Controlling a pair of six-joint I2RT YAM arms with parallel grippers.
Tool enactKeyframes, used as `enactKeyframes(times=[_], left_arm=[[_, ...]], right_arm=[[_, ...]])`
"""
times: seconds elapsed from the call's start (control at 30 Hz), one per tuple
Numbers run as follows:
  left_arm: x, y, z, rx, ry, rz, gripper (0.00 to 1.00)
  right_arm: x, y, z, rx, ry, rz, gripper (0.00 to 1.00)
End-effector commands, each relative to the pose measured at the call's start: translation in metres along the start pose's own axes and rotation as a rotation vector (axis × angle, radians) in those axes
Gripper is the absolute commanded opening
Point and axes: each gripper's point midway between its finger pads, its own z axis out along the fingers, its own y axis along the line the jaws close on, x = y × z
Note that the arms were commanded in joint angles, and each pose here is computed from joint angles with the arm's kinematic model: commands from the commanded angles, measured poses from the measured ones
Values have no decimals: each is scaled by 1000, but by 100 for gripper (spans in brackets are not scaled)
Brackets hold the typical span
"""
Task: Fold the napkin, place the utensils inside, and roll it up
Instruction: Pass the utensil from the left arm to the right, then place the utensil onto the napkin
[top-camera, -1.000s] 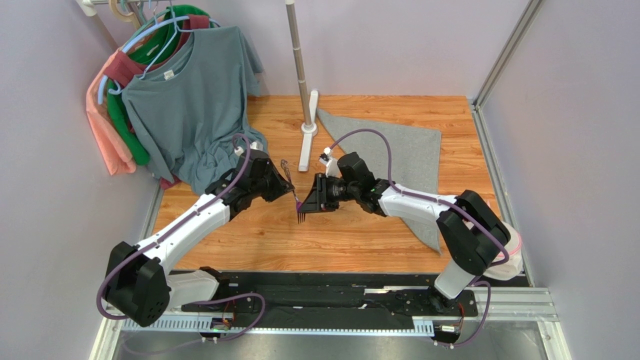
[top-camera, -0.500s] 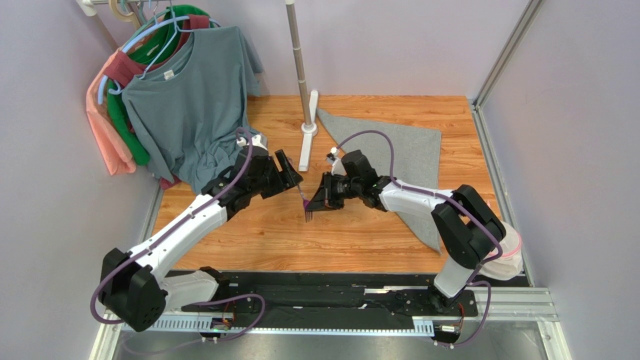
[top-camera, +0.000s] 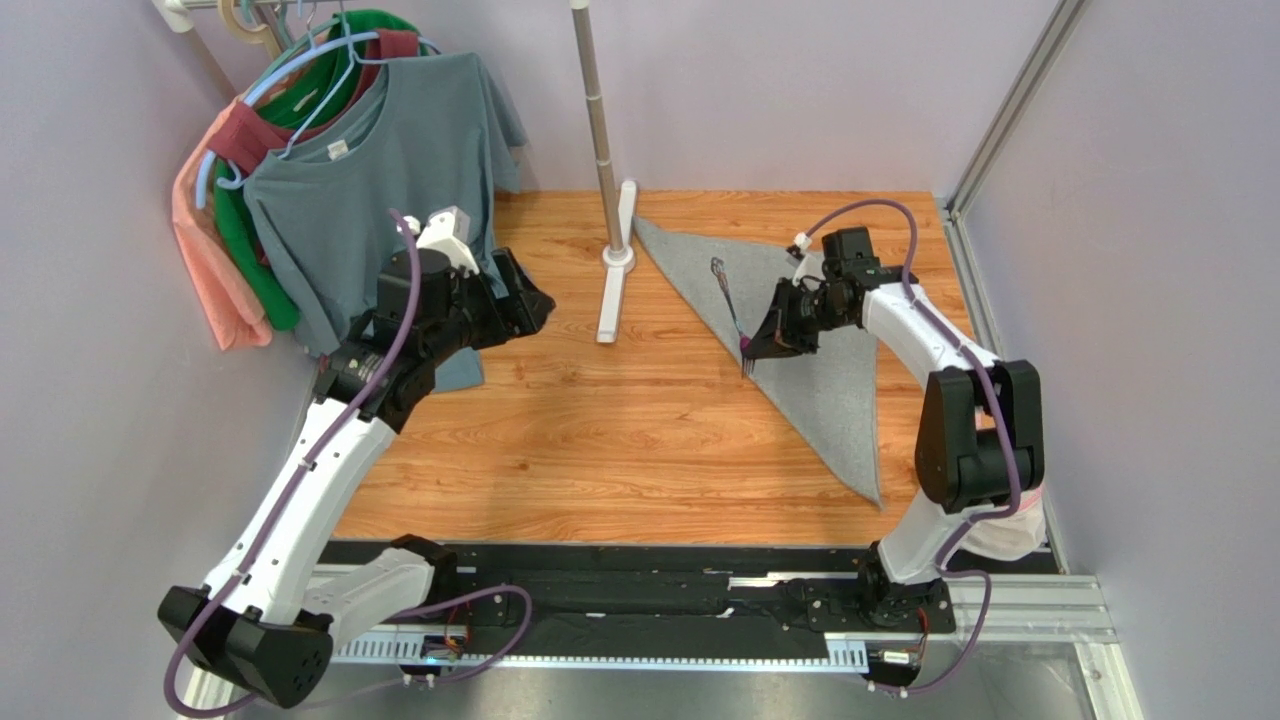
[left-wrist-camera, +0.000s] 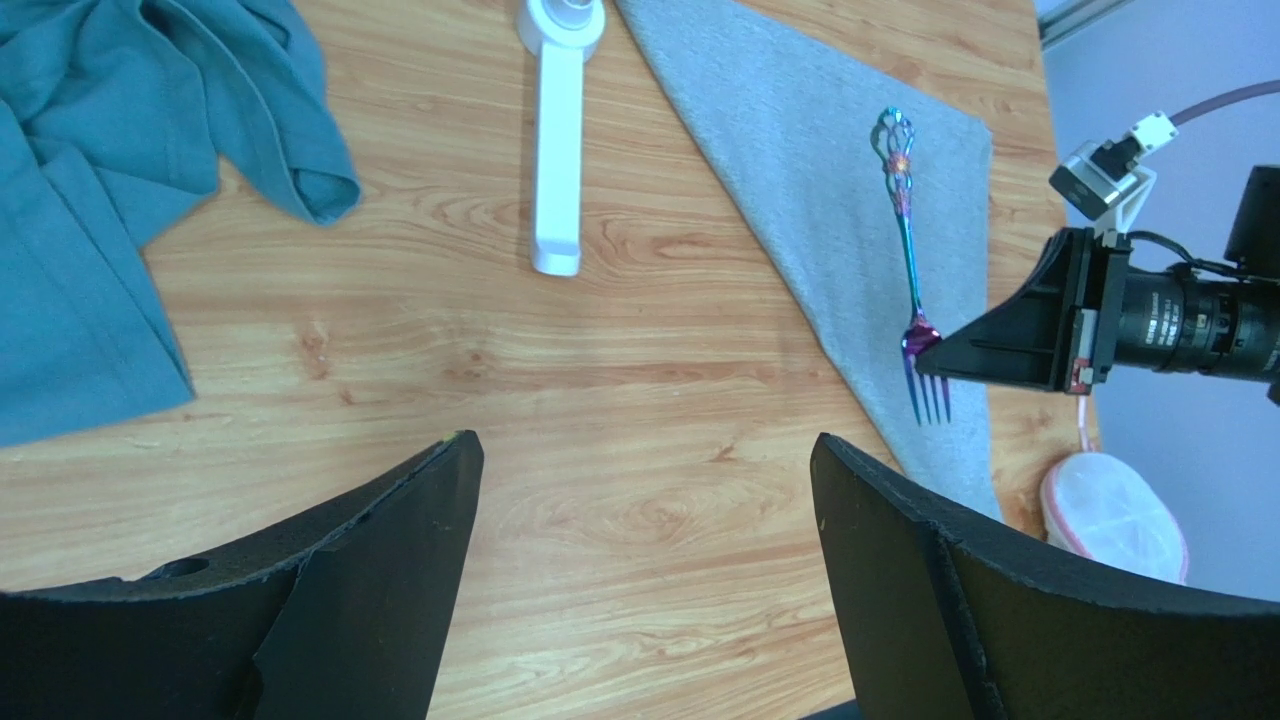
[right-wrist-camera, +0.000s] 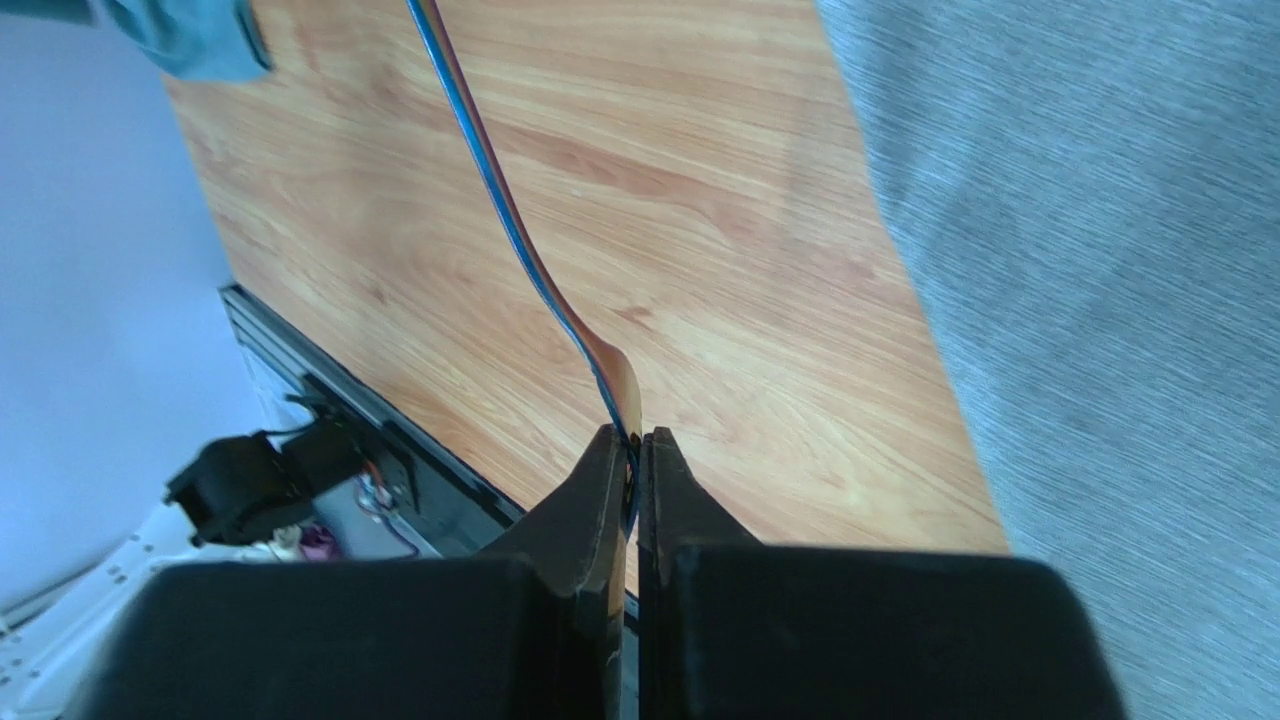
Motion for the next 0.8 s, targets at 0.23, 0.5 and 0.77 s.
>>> enactKeyframes(times=[0.23,0.5,0.77], left_arm=[[-19,4,1,48,57,159,89],[-16,20,13,33,70,146,89],[-17,25,19,18,65,157,89]], right_arm=[[7,-46,-19,74,223,-34,0],[-2,-68,-11,62,309,-18,0],[-2,-84,6,48,373,13,0]])
